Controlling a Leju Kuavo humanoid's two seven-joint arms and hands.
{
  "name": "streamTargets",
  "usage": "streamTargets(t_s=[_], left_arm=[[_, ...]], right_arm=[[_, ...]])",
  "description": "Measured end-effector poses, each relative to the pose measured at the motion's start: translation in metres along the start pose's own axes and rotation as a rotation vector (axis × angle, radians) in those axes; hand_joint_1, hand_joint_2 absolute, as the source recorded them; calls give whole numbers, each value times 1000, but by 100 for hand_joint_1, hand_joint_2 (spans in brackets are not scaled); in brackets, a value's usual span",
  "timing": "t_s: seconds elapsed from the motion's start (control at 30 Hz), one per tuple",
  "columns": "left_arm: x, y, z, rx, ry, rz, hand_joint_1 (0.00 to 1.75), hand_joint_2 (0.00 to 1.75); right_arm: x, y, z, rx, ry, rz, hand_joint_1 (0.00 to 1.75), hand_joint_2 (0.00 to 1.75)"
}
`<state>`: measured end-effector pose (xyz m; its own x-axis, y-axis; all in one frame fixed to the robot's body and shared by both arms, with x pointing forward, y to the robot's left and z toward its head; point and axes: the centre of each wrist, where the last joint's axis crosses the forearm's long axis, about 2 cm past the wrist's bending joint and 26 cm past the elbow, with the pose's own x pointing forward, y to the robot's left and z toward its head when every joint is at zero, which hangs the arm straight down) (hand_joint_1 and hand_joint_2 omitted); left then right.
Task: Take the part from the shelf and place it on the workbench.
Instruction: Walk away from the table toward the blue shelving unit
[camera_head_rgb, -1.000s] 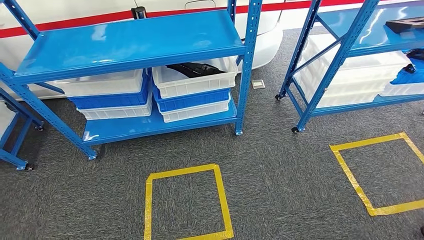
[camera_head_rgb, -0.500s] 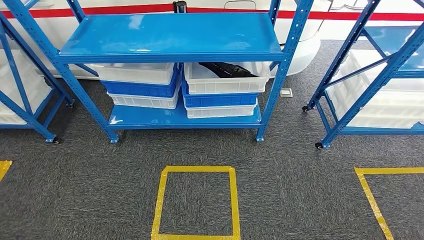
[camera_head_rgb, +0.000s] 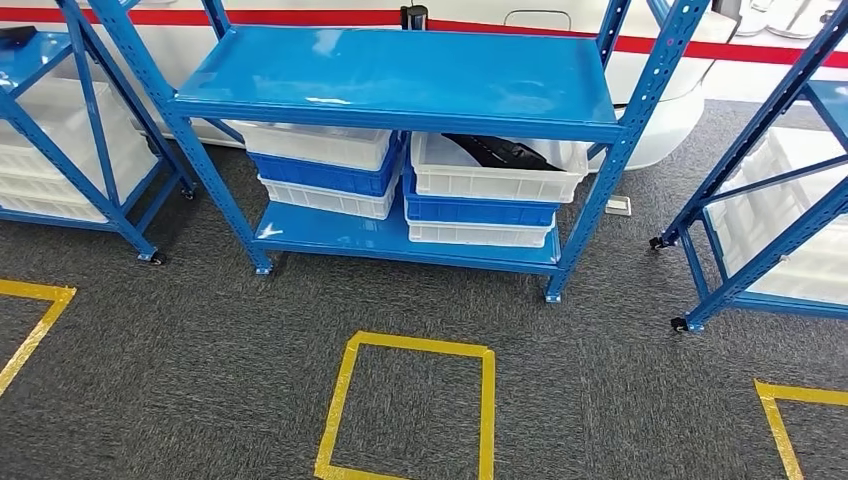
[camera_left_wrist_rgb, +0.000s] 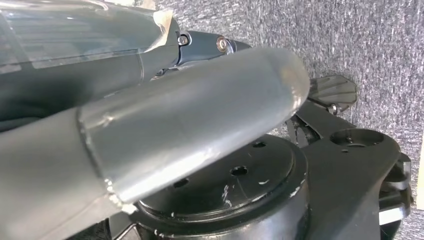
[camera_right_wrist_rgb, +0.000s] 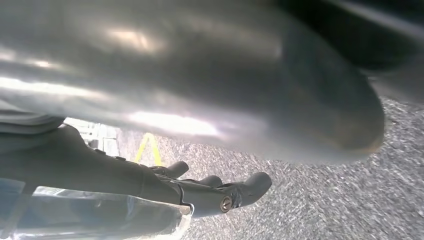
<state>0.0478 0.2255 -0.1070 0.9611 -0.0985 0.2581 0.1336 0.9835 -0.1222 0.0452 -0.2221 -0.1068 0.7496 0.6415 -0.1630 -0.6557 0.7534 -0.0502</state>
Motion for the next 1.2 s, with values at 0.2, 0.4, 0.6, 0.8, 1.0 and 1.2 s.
streamTargets(t_s=[0.2,0.4,0.6,0.8,1.0,1.2], left_arm=[[-1,0,0,2,1,9,0,0],[-1,1,0,7,0,16,0,0],[-1,0,0,13,2,26,0,0],[-2,-1,0,13,8,32,0,0],[-1,-1,0,12,9,34,0,0],[0,-1,0,87,91,14,0,175]], right_arm=[[0,2,0,3,0,1,0,0],[1,3,1,7,-2,3,0,0],[2,2,1,3,-4,5,0,0],[0,1,0,1,1,6,0,0],[-1,2,0,4,1,6,0,0],[1,2,1,4,0,7,0,0]])
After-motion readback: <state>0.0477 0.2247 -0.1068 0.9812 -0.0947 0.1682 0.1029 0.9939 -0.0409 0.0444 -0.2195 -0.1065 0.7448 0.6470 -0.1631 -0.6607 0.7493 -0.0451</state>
